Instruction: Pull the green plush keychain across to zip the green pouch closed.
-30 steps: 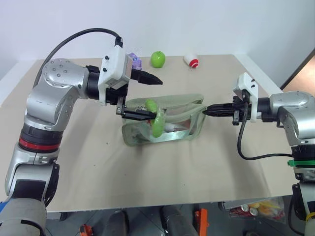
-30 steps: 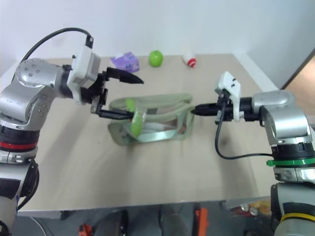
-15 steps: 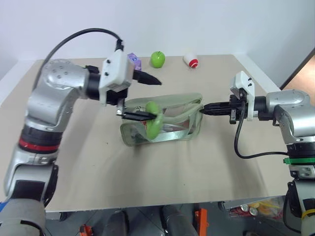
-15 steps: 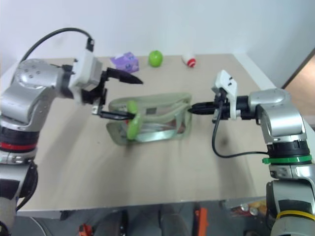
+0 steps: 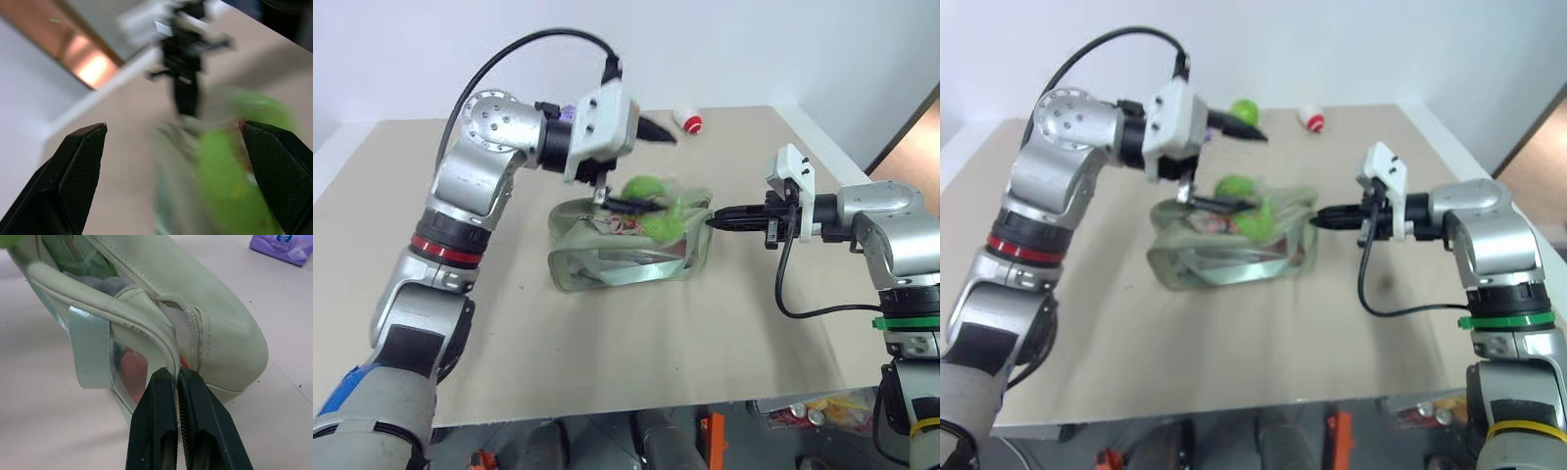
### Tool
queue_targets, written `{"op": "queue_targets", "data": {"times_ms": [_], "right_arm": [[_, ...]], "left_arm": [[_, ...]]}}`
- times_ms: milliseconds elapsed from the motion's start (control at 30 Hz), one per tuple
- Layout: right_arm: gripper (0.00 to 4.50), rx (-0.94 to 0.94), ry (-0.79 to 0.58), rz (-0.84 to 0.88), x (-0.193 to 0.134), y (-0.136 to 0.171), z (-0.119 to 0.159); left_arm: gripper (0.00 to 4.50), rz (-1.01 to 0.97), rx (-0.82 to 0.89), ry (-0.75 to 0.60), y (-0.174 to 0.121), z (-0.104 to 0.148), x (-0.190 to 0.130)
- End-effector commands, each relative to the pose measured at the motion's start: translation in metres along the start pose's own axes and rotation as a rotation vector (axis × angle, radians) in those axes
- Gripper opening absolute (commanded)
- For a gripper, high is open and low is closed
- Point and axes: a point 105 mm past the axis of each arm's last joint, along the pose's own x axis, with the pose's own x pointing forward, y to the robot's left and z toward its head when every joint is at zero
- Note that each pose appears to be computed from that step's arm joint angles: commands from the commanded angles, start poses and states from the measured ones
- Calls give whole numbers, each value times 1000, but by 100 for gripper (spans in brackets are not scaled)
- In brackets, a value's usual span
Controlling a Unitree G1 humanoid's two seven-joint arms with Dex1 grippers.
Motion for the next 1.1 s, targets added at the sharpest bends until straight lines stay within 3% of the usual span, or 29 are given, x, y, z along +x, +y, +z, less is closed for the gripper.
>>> {"op": "queue_targets", "data": {"times_ms": [33,233,433,533,733,1100], "right_arm": [[0,-34,-25,5,-2,3,11],[0,-32,-29,17,2,4,11],[0,-33,-32,28,5,4,12],[0,-32,-33,32,6,5,12],[0,-29,-32,39,6,6,11],[0,-29,-28,46,8,6,11]], "left_arm": [[448,-99,64,106,-10,1,-26],[448,21,68,115,11,13,-58],[448,144,-4,-42,22,43,-83],[448,181,-83,-90,14,45,-94],[448,232,-307,-77,-14,15,-111],[448,206,-494,49,-63,-36,-101]]}}
